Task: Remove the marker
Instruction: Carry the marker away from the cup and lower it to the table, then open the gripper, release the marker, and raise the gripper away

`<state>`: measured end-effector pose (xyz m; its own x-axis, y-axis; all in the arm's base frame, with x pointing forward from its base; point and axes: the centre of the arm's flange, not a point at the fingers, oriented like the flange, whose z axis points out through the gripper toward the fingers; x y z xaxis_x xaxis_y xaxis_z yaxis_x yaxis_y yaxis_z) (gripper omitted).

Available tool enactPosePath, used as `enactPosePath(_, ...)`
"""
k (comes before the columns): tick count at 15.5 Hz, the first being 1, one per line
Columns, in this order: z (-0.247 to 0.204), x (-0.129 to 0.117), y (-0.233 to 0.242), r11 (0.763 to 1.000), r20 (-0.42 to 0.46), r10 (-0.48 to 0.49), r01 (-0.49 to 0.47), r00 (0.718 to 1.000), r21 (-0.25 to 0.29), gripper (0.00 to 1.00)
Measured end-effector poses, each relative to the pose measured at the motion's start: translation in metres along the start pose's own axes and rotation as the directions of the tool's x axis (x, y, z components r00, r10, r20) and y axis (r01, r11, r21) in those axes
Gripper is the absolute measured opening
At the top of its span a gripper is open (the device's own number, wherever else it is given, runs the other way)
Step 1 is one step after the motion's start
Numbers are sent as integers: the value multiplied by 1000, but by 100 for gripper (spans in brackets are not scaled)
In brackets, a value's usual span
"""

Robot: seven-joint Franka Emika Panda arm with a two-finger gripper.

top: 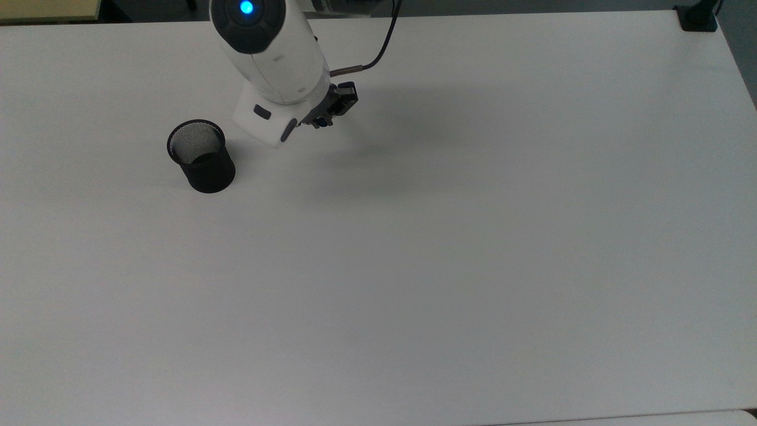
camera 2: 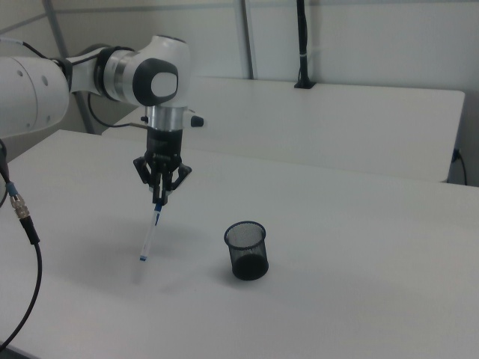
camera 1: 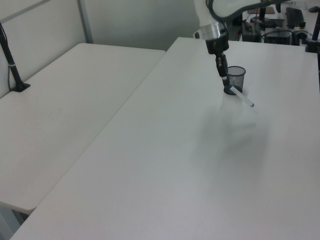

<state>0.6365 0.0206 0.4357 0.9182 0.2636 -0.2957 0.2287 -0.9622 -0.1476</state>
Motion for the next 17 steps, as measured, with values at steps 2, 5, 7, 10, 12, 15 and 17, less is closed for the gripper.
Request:
enactPosePath(2, 30, 16, -16, 999, 53, -13, 14, 999, -31, 17)
enactPosePath(5, 66, 42, -24, 998, 57, 7, -4, 998, -55, 17)
enactPosePath(7, 75, 52, -25, 998, 38, 21, -19, 999, -67, 18)
enactPosePath(10, 76, 61, -20, 995, -25, 60, -62, 998, -78, 30)
enactPosePath(12, 80, 64, -19, 994, -29, 69, -71, 997, -79, 41)
enactPosePath(15, 76, 65, -18, 989, -43, 118, -122, 992, -81, 65)
enactPosePath(17, 56, 62, -14, 974, -86, 186, -195, 979, -114, 81)
